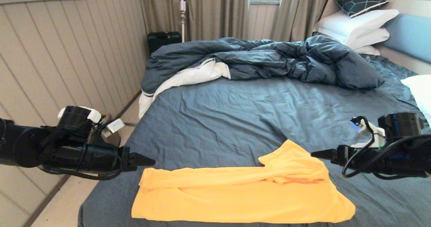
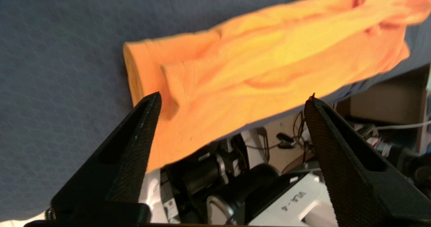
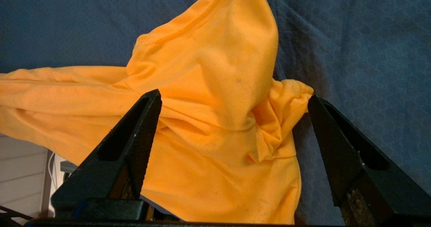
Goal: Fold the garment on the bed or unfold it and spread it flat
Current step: Fold the yellow T-shirt
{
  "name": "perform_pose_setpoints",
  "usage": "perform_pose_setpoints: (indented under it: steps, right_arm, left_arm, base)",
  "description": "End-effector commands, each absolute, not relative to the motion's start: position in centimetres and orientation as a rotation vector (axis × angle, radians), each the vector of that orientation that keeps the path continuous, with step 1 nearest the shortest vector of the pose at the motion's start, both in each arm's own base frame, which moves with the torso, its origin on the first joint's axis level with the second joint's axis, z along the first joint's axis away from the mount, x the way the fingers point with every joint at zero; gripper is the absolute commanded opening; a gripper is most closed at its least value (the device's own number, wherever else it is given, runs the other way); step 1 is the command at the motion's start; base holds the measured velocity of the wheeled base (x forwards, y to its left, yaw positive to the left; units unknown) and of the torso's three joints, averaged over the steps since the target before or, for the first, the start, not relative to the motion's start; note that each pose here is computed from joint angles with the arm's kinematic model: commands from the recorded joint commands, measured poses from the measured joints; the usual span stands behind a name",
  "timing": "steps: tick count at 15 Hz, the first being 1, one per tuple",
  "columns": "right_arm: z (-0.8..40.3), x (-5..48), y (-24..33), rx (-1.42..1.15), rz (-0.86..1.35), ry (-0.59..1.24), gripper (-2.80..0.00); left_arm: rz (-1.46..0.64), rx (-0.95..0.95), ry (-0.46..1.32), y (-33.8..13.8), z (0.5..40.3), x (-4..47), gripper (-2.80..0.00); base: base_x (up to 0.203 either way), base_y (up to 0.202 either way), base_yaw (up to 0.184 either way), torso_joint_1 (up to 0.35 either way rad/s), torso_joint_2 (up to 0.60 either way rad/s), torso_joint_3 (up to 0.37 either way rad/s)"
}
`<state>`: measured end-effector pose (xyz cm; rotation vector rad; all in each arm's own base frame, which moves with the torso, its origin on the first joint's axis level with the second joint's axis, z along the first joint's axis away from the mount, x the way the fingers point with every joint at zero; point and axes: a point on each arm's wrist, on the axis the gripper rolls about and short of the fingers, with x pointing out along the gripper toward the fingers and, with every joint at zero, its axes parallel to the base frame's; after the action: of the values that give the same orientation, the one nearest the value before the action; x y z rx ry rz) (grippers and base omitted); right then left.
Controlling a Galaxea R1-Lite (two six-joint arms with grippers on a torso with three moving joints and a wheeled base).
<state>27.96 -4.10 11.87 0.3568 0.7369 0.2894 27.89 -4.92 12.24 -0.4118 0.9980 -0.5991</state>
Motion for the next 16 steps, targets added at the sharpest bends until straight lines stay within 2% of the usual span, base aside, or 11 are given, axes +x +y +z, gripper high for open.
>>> perform_pose_setpoints:
  steps: [1,5,6,16]
  right_arm:
    - [10.8,28.9,-4.2,0.368,0.293,0.767,0.0]
    - [9.3,31.7,-4.2,0.38,0.303,0.794,0.0]
    - [9.2,32.2,-4.2,0.381,0.305,0.794,0.0]
    - [8.7,35.3,-2.2,0.402,0.347,0.799,0.0]
  left_arm:
    - [-0.599,-0.419,0.987,-4.9,12.5,28.3,0.0]
    - [-0.59,-0.413,0.978,-5.0,12.5,29.5,0.0]
    - [-0.574,-0.405,0.976,-5.0,12.5,29.7,-2.8]
    - [-0.556,-0.397,0.966,-5.0,12.7,29.8,-2.8]
  base:
    - [0.0,0.0,0.0,0.0,0.0,0.0]
    - [0.0,0.0,0.0,0.0,0.0,0.0]
    - [0.0,0.0,0.0,0.0,0.0,0.0]
    - [0.0,0.0,0.0,0.0,0.0,0.0]
